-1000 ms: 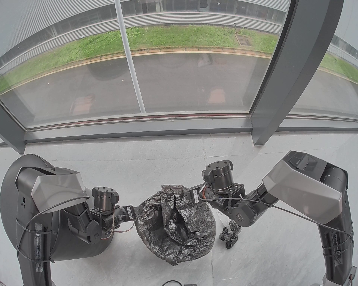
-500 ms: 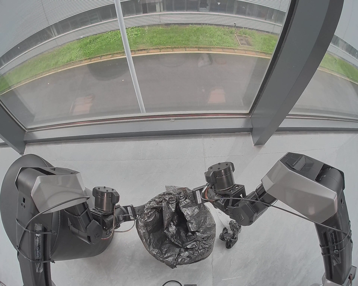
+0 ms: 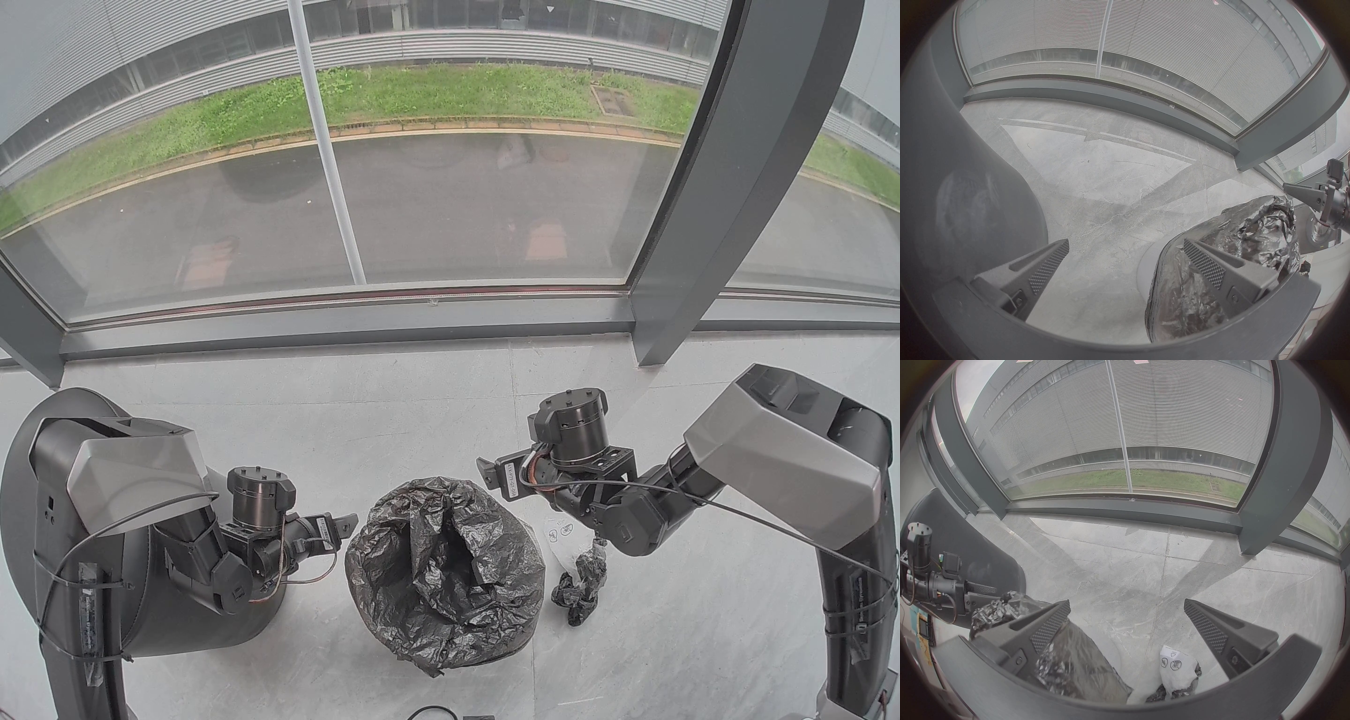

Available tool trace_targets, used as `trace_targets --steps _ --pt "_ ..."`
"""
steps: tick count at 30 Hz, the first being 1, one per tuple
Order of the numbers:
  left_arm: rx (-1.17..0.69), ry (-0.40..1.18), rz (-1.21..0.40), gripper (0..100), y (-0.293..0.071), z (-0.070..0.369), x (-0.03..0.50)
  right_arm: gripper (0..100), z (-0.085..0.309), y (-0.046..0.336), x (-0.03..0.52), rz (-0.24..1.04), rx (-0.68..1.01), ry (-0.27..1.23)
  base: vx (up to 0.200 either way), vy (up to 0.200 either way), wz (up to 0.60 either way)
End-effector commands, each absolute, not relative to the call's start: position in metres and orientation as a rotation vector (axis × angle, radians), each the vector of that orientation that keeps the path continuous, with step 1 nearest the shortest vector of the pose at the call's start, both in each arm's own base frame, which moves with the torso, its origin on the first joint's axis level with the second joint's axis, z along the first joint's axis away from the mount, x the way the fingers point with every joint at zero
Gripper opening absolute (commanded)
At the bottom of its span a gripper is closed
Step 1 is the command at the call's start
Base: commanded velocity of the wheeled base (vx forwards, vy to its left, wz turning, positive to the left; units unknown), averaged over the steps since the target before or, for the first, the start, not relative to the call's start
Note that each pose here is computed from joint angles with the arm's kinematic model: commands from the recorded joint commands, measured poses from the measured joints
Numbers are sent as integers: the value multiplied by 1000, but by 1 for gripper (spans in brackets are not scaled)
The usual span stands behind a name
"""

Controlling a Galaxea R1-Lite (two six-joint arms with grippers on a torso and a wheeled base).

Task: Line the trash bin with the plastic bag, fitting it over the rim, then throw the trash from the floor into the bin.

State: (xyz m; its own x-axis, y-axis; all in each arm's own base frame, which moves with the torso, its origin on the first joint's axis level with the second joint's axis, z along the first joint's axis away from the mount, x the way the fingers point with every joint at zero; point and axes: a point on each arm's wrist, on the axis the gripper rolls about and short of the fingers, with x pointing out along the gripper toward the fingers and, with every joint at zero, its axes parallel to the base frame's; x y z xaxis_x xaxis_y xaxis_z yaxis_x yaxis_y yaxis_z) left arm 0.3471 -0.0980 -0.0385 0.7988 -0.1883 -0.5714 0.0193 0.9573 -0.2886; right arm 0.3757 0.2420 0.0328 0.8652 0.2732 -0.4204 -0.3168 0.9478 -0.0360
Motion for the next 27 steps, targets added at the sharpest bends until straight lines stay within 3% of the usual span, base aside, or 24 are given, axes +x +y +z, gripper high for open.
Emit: trace_targets --steps 1,11,27 --pt "-282 613 -118 100 -95 -20 338 100 61 239 347 347 -108 418 0 0 0" --pt "-278 623 -132 100 -93 -2 313 100 36 258 303 441 -181 511 0 0 0" --pt "-241 630 -248 100 -115 -3 273 100 4 263 312 423 -209 560 0 0 0"
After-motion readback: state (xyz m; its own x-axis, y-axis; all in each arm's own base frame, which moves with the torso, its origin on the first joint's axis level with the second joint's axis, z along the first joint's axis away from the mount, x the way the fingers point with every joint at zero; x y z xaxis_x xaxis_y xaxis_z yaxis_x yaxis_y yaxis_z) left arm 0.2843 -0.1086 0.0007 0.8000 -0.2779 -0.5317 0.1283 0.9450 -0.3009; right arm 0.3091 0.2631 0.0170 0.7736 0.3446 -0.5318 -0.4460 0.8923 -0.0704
